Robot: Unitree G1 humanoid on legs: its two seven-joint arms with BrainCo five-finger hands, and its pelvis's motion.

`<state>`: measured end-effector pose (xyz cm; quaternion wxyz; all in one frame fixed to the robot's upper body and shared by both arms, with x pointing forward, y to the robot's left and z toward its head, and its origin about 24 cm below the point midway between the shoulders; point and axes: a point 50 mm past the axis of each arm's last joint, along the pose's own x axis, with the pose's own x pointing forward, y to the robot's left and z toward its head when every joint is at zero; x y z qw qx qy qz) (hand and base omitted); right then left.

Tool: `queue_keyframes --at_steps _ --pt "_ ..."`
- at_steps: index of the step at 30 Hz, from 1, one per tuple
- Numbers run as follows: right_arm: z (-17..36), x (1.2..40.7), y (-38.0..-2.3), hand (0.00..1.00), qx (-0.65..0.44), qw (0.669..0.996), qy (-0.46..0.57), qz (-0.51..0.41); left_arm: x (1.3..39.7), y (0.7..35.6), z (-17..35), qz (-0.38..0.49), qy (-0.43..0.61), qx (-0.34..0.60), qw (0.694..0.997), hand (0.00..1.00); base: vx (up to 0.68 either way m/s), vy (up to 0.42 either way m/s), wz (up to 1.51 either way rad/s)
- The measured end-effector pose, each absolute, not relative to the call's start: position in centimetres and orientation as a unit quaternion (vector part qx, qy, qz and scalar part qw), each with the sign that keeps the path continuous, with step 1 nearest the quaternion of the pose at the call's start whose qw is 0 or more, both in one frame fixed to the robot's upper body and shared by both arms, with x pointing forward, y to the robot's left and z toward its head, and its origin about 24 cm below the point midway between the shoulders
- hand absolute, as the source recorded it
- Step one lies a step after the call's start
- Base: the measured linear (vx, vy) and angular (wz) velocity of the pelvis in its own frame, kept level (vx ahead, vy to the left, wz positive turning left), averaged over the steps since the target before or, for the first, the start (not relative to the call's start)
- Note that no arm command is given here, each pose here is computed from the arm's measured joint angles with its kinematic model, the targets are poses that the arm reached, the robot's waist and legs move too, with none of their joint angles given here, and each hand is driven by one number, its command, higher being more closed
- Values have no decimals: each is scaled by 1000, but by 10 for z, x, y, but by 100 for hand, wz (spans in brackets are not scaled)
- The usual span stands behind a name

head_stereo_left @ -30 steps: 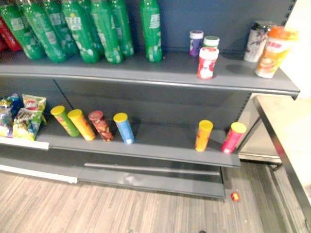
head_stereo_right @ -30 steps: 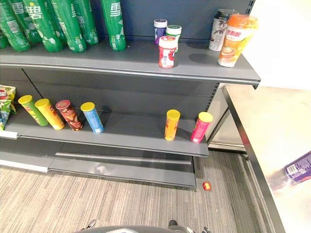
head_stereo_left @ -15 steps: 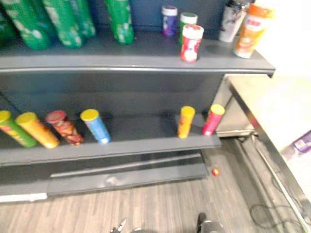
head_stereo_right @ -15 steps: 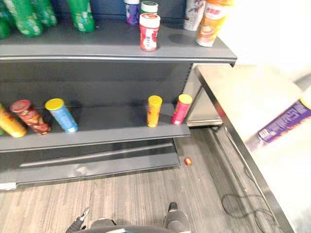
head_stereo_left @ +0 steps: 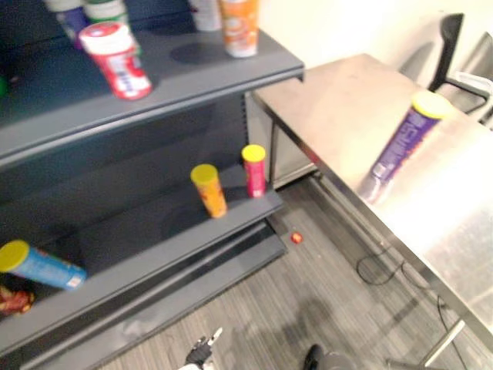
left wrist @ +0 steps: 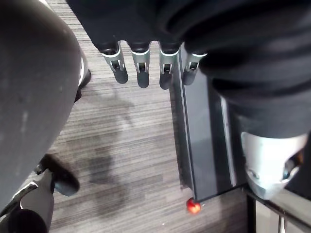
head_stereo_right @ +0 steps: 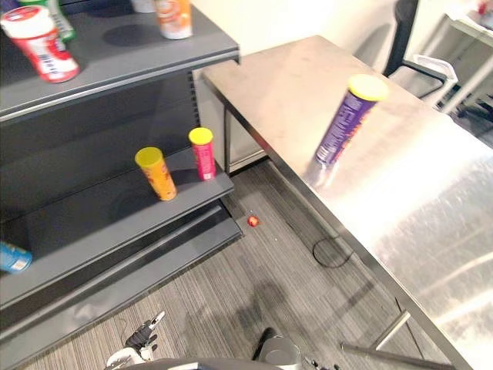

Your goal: Put the gum and the chips on the shelf.

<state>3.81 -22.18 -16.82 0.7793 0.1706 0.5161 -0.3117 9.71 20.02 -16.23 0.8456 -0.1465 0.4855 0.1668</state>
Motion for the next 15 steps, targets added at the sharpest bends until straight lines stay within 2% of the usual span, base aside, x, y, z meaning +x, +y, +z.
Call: queue_keyframes --at_steps 10,15 --pt "-169 35 -223 0 179 771 521 -320 94 193 -164 171 489 -162 840 0 -72 -70 -51" --pt "-168 39 -226 0 179 774 513 -324 100 194 -162 184 469 -178 845 0 36 -72 -103"
